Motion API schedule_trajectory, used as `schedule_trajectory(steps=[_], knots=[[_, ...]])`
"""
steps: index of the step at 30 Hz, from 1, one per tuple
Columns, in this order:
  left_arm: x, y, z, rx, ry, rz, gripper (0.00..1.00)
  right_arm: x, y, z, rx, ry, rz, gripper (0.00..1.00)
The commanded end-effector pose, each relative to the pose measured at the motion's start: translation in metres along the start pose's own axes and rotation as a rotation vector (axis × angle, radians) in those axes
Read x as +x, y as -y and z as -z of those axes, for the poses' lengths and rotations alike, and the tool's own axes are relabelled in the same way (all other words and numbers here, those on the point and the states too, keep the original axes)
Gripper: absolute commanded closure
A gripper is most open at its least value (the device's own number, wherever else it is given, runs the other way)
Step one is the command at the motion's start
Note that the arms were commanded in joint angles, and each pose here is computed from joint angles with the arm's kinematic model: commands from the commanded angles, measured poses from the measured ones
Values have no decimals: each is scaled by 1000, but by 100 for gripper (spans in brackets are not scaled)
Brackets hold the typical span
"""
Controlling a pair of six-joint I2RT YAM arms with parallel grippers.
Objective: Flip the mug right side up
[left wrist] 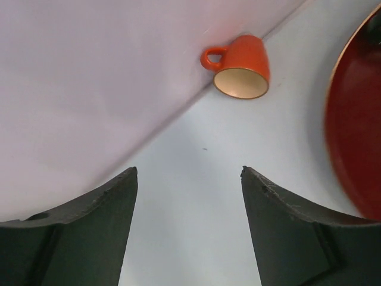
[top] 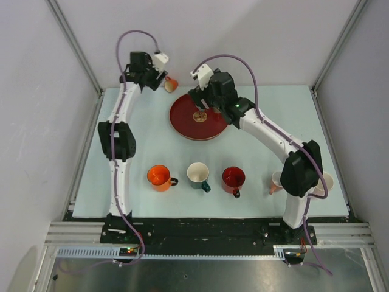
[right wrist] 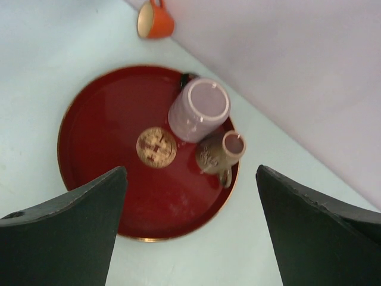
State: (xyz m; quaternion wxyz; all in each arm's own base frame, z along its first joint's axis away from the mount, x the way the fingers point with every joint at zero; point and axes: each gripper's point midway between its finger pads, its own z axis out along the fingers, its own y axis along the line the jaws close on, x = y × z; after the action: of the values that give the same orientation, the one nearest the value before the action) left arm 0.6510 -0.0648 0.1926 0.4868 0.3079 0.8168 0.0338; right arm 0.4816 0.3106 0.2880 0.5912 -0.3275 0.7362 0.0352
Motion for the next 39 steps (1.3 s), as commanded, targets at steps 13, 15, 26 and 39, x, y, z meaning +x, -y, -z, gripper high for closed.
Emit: schedule_trajectory(steps=[13,15,26,39], knots=[[-1,33,-96,43,212,-1290,29,40,21,57,79,-133,28,7],[13,32,-100,67,182,-1333,30,44,24,59,84,-143,35,7],[20,46,-136,59,229,-1496,37,42,38,59,109,-154,76,7],[21,58,-160,-14,319,-1568,61,51,40,50,91,-217,105,8]])
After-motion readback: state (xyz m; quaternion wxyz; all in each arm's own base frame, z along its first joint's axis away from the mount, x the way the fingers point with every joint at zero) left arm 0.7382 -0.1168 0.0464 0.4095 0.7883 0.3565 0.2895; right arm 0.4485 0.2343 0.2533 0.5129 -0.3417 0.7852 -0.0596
